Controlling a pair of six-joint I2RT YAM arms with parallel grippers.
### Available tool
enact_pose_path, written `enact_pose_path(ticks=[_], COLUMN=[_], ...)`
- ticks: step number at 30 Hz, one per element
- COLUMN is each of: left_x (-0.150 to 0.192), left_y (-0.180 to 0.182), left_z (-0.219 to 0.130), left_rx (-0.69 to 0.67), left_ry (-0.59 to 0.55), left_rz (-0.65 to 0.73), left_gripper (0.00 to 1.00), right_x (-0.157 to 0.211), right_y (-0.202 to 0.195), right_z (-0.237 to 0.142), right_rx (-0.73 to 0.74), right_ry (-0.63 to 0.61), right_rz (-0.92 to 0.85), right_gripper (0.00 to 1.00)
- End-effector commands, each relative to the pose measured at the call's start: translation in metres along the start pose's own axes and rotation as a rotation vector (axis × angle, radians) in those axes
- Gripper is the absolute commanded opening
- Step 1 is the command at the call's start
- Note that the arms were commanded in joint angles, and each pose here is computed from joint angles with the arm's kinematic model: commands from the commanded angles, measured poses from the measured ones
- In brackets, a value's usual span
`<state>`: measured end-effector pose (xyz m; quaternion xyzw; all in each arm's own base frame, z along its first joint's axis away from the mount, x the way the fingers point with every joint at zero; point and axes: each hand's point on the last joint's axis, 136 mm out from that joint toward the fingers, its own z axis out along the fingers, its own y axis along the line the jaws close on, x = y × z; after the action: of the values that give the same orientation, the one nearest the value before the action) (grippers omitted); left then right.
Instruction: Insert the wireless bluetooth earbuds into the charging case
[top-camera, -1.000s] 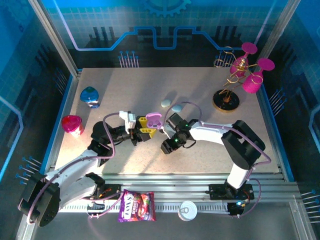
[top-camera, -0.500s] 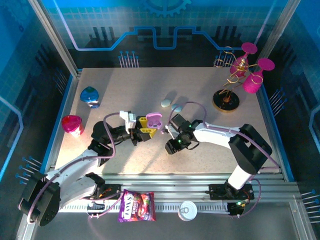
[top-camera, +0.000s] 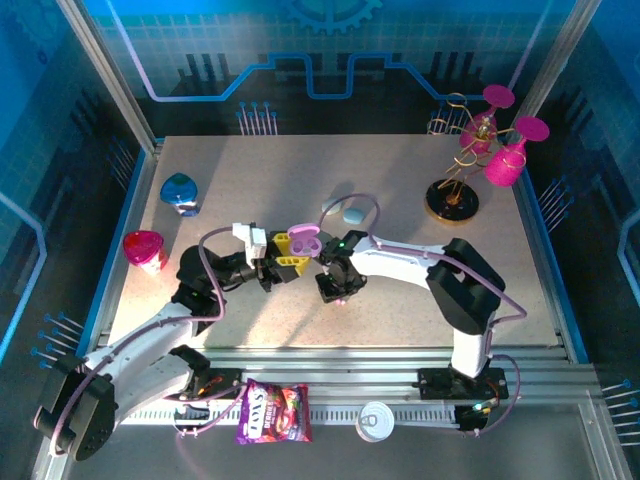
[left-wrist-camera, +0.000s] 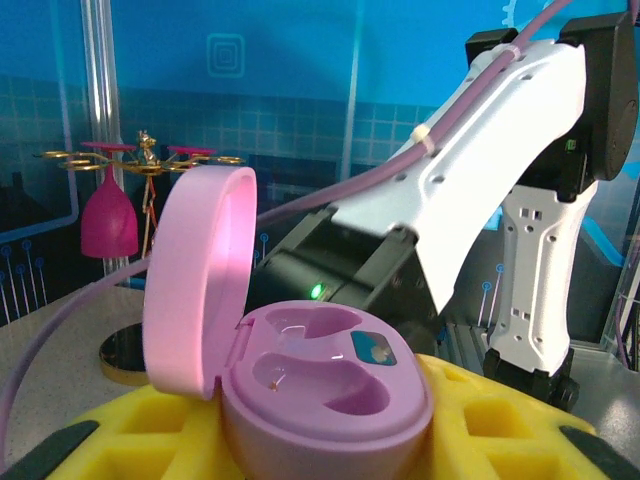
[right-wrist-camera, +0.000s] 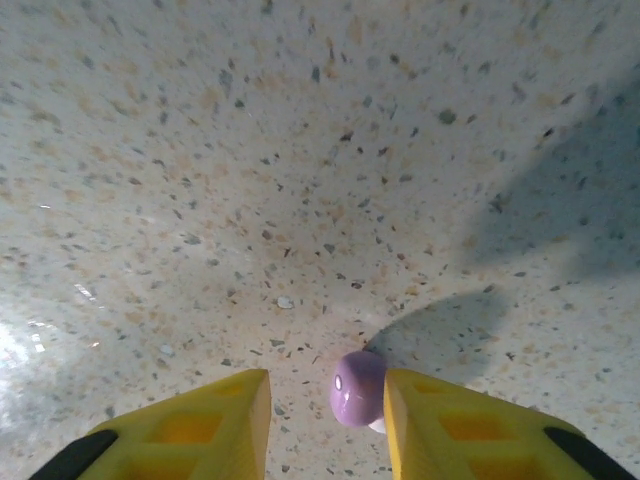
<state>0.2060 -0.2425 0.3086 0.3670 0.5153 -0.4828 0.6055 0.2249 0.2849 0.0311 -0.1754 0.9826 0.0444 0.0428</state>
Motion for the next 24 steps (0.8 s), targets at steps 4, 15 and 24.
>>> enact_pose_path(ticks=[4, 15, 24], left_x=[-0.007, -0.006, -0.004], left_y=[-0.001, 0.0, 0.0], left_z=[0.0, 0.0, 0.0], left_rx=[-0.009, -0.009, -0.011], left_ry=[-0.019, -0.016, -0.011], left_rz=[0.041, 0.04, 0.034], left_gripper=[0.29, 0.29, 0.3], right_x=[0.015, 0.017, 0.014], right_y=[-0.009, -0.013, -0.019], right_z=[0.007, 0.013, 0.008], right_rx=[0.088, 0.098, 0.078], right_ry=[0.077, 0.106, 0.095], right_rz=[0.017, 0.007, 0.005], right_gripper=[0.32, 0.24, 0.22])
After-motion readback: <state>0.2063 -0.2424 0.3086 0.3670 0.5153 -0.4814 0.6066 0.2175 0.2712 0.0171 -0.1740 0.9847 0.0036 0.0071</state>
